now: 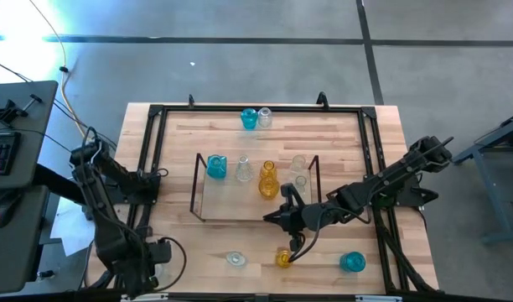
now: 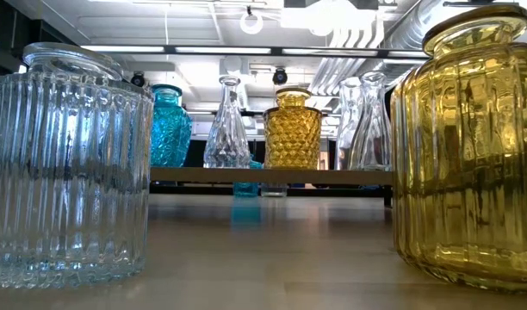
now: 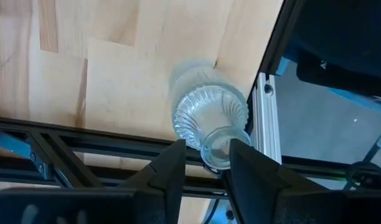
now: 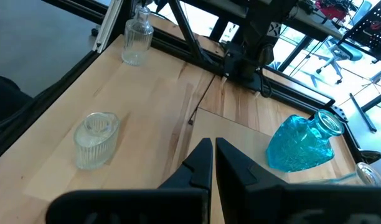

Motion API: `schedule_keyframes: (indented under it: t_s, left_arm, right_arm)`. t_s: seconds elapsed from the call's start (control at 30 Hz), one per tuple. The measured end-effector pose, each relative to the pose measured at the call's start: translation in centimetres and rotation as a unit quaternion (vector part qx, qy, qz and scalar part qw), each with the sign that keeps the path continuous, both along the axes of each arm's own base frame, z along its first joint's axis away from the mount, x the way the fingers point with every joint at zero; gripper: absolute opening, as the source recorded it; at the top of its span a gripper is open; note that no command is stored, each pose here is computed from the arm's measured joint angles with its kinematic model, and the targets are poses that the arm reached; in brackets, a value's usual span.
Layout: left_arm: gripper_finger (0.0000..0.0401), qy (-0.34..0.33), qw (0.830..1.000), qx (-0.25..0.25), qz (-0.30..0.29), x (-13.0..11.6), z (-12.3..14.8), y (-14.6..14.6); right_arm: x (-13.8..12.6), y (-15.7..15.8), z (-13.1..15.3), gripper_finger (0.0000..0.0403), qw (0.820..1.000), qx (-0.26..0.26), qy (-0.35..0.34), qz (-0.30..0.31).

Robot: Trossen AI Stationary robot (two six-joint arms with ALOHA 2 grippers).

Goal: Sort vases onto shelf
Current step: Put the bottom left transparent vase on the shelf

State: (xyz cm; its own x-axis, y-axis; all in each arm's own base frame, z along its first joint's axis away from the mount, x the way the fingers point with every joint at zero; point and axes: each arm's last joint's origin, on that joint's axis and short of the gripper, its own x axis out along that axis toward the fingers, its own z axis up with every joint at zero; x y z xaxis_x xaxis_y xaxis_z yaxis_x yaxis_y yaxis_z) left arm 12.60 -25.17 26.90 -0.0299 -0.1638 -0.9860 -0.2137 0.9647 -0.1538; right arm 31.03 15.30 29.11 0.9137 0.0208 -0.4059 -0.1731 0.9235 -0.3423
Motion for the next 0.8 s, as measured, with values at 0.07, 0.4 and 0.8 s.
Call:
schedule_keyframes:
  t_s: [0.07, 0.4, 0.8]
  left_arm:
    - [0.0115, -0.001, 1.0, 0.0, -0.001, -0.1, 0.0, 0.0]
    - [0.0098, -0.006, 1.0, -0.006, -0.003, -0.1, 0.0, -0.3]
    - [0.0089, 0.016, 0.999, -0.016, -0.022, -0.4, -2.3, -0.2]
  right_arm:
    - [0.0, 0.0, 0.0, 0.0, 1.0, 0.0, 0.0, 0.0]
    - [0.0, 0.0, 0.0, 0.0, 1.0, 0.002, 0.0, -0.001]
    - [0.0, 0.0, 0.0, 0.0, 1.0, 0.002, 0.0, -0.001]
